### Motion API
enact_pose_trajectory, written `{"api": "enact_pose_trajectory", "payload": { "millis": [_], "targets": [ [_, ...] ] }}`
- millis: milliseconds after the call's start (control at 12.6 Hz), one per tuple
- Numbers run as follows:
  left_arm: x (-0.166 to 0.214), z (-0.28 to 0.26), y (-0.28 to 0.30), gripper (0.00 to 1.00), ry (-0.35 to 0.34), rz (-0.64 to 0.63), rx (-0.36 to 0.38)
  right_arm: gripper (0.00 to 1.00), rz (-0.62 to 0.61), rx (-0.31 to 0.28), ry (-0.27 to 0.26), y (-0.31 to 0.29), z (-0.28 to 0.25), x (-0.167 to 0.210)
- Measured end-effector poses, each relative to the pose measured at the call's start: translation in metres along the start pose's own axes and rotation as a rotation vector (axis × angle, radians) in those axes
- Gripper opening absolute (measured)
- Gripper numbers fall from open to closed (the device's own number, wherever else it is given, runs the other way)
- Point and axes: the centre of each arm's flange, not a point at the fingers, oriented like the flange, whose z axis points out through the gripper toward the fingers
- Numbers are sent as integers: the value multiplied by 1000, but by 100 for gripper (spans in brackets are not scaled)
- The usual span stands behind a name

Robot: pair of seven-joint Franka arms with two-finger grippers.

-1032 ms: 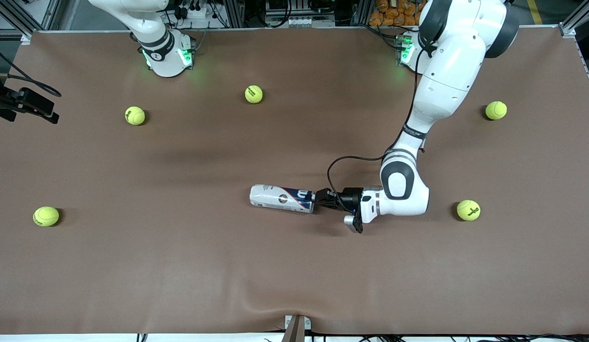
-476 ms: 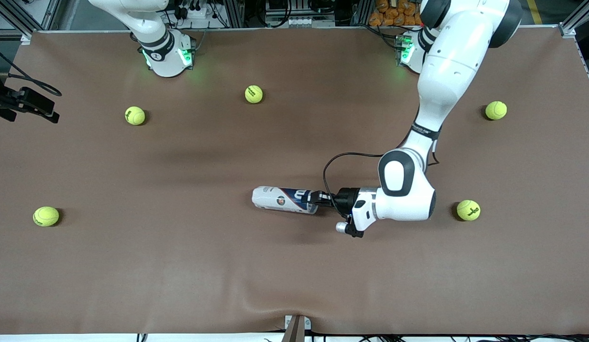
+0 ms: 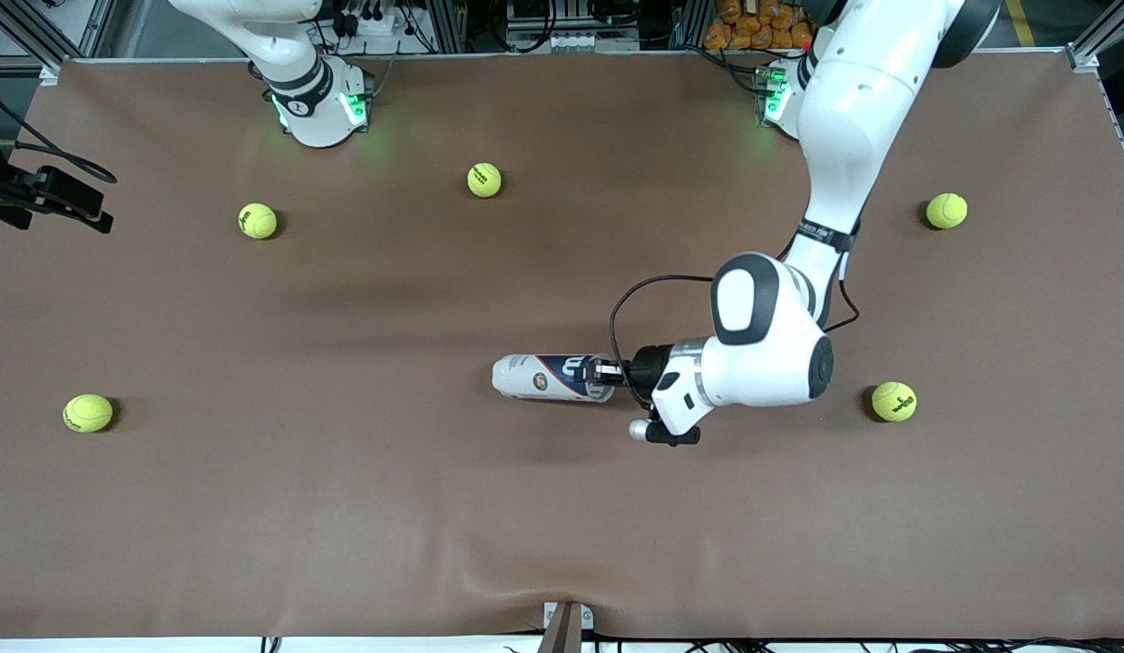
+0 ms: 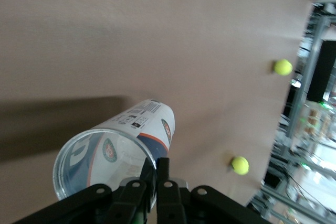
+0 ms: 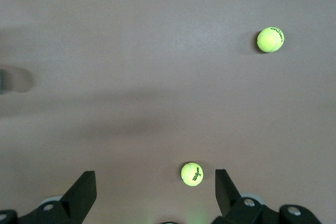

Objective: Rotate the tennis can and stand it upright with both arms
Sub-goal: 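Lift and rotate the can upright with the left gripper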

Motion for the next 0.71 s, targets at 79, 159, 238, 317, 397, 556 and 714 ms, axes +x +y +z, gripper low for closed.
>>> {"api": "enact_pose_trajectory", "payload": {
  "millis": [79,159,238,317,397,556,714],
  "targets": [
    [-3,-6,12,5,19,-13,41,100,11,0,0,0,0,0],
    [-7,-11,24,5,38,-31,93,100,24,0,0,0,0,0],
    [-13,-13,36,5,59,-51,148,100,34,0,0,0,0,0],
    [-21,-11,51,5,82,-66,206,100,37,0,0,0,0,0],
    [-31,-5,64,5,106,-75,262,100,37,0,1,0,0,0],
    [-51,11,87,5,147,-86,356,100,37,0,0,0,0,0],
    [-74,29,102,5,173,-96,466,100,36,0,1,0,1,1]
  ]
}}
